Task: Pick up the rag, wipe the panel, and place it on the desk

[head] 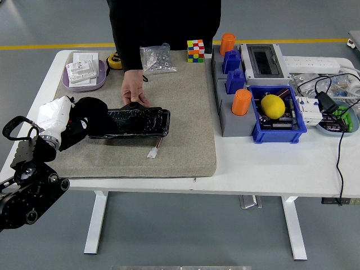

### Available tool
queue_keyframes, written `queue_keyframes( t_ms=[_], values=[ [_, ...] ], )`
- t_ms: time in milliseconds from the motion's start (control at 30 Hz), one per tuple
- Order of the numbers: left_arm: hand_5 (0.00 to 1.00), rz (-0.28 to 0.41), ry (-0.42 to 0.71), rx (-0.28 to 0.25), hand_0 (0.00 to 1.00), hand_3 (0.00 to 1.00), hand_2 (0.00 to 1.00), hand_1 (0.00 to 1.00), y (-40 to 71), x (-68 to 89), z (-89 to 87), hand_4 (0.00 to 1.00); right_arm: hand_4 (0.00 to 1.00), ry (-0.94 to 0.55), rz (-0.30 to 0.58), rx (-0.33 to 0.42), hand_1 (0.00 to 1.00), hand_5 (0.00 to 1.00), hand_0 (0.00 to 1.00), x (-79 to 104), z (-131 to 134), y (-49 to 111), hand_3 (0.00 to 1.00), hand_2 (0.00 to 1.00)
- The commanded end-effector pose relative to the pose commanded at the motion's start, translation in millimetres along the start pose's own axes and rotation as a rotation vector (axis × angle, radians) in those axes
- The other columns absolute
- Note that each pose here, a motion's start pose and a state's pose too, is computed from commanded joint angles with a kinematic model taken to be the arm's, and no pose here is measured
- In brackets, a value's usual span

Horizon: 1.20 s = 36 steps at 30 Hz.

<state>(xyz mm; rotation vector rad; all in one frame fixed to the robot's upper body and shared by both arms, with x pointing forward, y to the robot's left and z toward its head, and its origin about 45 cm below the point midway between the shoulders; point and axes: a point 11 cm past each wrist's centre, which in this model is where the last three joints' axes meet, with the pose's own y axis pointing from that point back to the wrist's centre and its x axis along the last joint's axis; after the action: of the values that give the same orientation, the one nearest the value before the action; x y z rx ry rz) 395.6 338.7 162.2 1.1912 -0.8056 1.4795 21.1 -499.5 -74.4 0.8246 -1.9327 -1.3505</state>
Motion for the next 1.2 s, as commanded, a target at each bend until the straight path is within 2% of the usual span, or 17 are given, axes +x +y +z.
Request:
queue_keyframes(
  t_ms=[533,700,1100,1133,1200],
  values=[
    [0.002,0.042,0.011,0.055,0.25,0.352,0.436,0.154,-3.9,8.7,-26.3,0.002,0.998,0.005,-0.003,-0.003,0.606,0.585,0.728,-0.6,0.1,0.2,0.621,0.693],
    [0.002,0.037,0.011,0.076,0.25,0.352,0.436,0.154,-1.5,1.0,-39.3,0.002,0.998,0.006,-0.003,-0.004,0.606,0.585,0.728,-0.9,0.4,0.1,0.621,0.693],
    [0.002,0.024,0.005,0.092,0.251,0.362,0.442,0.183,3.3,-13.6,-50.9,0.002,0.998,0.013,-0.004,-0.005,0.606,0.585,0.728,-2.4,1.0,0.0,0.621,0.693],
    [0.002,0.02,0.0,0.095,0.297,0.375,0.454,0.285,3.5,-14.8,-52.9,0.002,0.998,0.013,-0.004,-0.004,0.606,0.585,0.729,-2.6,1.2,0.0,0.621,0.693],
    [0.002,0.017,-0.007,0.098,0.297,0.375,0.454,0.285,4.1,-16.3,-55.2,0.002,0.998,0.014,-0.003,-0.005,0.606,0.585,0.729,-2.4,1.2,0.0,0.621,0.693]
  ],
)
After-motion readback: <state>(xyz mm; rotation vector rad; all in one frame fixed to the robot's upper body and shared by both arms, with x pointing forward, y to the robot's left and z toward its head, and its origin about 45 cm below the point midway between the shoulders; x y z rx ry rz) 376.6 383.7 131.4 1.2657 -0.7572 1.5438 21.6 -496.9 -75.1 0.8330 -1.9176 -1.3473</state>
